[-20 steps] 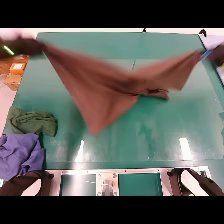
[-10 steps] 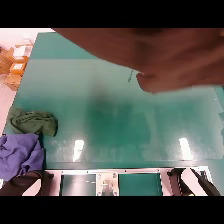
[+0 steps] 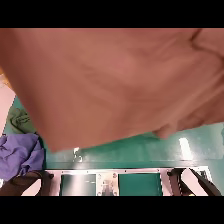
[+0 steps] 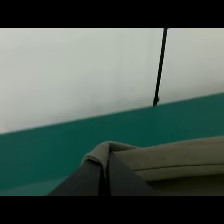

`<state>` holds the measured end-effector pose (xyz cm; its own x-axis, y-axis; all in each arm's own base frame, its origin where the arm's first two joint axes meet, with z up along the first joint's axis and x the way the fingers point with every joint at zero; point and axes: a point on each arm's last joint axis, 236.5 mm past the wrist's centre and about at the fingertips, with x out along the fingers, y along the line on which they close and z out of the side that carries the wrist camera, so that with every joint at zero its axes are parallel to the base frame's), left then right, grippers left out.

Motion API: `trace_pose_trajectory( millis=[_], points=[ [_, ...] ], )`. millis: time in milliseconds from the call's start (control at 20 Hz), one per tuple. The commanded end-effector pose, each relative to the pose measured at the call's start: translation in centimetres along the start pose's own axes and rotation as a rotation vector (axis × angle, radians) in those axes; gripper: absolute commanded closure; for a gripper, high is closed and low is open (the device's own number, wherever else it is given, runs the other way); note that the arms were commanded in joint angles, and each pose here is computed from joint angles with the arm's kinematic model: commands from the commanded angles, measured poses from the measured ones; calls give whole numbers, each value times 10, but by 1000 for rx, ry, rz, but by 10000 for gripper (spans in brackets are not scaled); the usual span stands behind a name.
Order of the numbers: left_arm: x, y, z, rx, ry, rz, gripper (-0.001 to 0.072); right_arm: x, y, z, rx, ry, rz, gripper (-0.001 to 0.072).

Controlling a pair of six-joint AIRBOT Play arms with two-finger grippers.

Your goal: Fold the shirts.

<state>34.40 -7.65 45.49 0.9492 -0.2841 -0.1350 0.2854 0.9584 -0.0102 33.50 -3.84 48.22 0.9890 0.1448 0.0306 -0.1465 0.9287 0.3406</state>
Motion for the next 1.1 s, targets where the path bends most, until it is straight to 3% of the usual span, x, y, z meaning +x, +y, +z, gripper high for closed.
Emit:
trace_pose_trajectory(
  millis=[0,300,450,750,1050],
  points=[
    [93,20,-106,-71,250,6,684,67,-63,-95,133,173,-37,692],
    [242,40,-338,-233,672,-9,684,194,-162,-334,325,551,-143,692],
    [271,34,-400,-337,743,-26,684,228,-199,-414,473,662,-163,692],
    [277,34,-422,-368,773,-17,684,246,-221,-438,555,756,-100,692],
    [217,10,-463,-410,1096,-61,684,136,-274,-445,436,1100,-204,693]
  ],
)
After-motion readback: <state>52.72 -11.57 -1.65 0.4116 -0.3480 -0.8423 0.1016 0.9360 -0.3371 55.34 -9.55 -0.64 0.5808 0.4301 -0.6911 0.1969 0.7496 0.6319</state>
